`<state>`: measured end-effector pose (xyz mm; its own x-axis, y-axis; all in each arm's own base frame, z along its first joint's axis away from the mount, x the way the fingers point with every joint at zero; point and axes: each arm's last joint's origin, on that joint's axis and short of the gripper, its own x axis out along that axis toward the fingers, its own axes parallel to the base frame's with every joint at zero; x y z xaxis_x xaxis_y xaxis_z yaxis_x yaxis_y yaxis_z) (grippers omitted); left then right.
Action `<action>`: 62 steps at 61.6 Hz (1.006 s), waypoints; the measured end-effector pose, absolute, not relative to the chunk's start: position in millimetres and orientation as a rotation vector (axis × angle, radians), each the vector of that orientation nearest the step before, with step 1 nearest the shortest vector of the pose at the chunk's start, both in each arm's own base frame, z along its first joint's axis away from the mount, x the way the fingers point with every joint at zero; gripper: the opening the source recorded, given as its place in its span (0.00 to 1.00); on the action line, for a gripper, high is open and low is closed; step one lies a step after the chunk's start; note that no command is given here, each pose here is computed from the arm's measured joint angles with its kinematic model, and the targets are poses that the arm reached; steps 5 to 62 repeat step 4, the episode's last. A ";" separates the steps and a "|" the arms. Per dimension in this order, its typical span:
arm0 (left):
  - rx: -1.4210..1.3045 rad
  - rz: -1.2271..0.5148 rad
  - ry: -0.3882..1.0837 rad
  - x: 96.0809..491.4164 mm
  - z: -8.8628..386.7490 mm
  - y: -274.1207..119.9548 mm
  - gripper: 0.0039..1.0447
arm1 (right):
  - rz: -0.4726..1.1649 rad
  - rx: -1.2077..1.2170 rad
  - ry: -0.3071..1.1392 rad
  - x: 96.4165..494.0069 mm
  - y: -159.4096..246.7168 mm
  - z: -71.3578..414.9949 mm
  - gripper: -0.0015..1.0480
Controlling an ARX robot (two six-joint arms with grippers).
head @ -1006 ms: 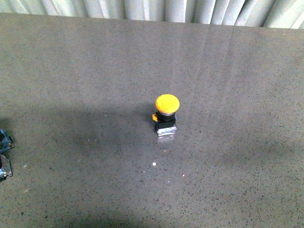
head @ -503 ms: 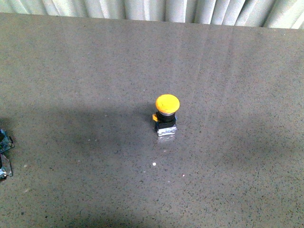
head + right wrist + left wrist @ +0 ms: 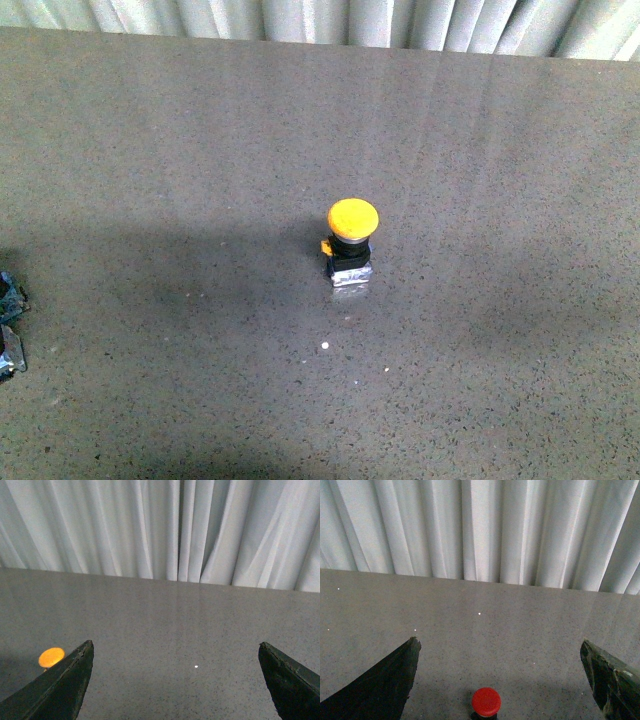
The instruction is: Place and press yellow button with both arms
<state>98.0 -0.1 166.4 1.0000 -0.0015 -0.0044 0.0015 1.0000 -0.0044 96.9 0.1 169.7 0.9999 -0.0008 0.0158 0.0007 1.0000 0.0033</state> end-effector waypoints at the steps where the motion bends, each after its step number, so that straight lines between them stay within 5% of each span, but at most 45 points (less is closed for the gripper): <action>1: -0.004 -0.002 0.005 98.0 166.4 -0.1 0.91 | -0.001 0.003 -0.016 96.9 0.1 169.7 0.91; 62: -0.004 -0.002 0.004 98.0 166.4 -0.1 0.91 | -0.001 0.004 -0.016 96.9 0.1 169.7 0.91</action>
